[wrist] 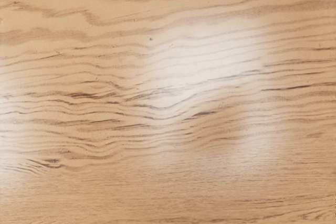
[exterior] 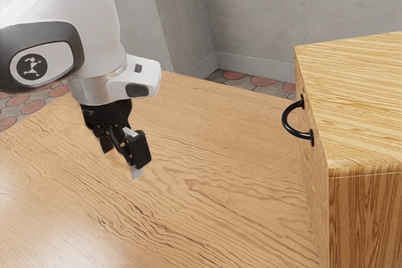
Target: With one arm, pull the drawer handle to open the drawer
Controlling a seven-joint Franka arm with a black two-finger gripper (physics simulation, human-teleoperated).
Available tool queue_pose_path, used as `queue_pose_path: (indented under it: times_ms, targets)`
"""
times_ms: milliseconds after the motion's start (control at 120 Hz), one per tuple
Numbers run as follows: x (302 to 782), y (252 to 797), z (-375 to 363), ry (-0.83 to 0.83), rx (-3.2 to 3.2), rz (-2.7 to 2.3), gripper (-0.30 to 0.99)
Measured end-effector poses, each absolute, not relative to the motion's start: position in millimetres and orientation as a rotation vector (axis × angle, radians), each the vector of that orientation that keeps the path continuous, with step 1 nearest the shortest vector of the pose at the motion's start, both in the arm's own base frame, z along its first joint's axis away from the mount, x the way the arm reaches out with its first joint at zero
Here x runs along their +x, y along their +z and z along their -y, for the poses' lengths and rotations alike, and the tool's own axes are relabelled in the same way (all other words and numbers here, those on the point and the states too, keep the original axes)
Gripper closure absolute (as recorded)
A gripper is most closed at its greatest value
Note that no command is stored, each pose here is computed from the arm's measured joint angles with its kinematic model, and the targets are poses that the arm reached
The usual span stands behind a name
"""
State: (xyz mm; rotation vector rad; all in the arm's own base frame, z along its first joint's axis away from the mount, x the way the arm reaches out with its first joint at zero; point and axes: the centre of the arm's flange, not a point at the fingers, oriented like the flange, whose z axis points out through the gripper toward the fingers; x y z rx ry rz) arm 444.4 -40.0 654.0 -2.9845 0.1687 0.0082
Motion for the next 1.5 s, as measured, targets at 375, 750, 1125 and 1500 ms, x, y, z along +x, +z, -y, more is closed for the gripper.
queue_pose_path:
  times_ms: [375,750,1125,1500]
  targets:
    - [454,670,38,-0.179,-3.021,0.011,0.00]
    - [460,683,83,-0.300,-3.266,0.782,0.00]
    - [500,681,123,-0.478,-3.202,1.292,0.00]
    - [514,675,162,-0.499,-3.160,1.530,0.00]
